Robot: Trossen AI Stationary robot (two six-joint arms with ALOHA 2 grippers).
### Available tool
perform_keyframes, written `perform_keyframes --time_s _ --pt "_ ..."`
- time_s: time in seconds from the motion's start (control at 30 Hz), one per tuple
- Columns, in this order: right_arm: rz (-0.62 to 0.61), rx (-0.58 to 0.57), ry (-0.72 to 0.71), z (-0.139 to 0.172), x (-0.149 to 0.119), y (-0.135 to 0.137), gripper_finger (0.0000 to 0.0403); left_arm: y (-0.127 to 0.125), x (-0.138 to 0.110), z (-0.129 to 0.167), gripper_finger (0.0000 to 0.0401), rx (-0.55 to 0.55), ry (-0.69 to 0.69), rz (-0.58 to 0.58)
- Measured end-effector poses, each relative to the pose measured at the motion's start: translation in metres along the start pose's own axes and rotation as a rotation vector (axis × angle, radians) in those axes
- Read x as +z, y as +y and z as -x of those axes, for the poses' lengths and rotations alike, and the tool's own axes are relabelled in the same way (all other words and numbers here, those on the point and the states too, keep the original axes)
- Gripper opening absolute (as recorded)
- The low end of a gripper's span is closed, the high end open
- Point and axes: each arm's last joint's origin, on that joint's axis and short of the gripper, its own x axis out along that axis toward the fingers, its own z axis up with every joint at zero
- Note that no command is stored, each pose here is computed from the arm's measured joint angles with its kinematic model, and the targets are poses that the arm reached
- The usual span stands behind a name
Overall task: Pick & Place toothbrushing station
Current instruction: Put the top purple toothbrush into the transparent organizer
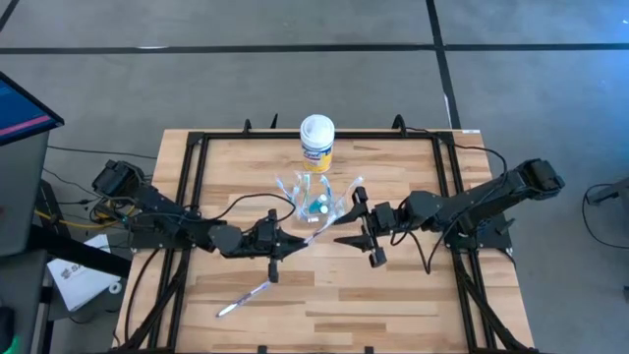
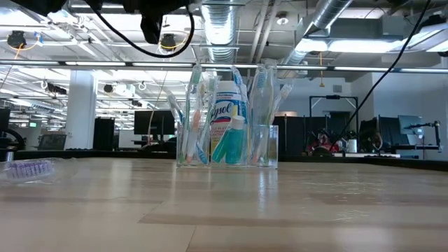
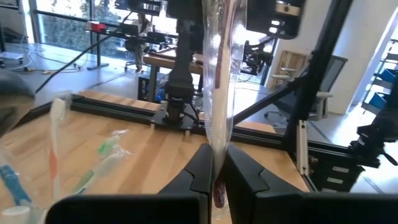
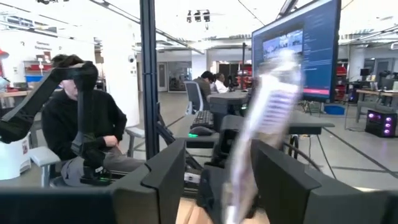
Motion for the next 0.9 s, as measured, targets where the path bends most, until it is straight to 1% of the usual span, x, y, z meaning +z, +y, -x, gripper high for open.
perform_keyframes --time_s 0.27,0.53,0.77,0.9 --pt "0.005 -0.019 -0.001 0.000 0.000 -0.004 0.0155 0.009 0.002 -0.004 0.0010 0.033 -0.012 0.004" --pt "-0.010 -0.039 0.013 0.000 -0.001 -0.010 0.0140 0.005 0.004 -0.003 0.0010 0.001 -0.026 0.004" --pt "-0.009 -0.034 0.012 0.000 -0.001 -0.010 0.0138 0.004 0.004 -0.003 0.0010 -0.004 -0.034 -0.001" --pt "-0.009 -0.034 0.012 0.000 -0.001 -0.010 0.0141 0.003 -0.004 -0.008 0.0010 -0.002 -0.040 0.004"
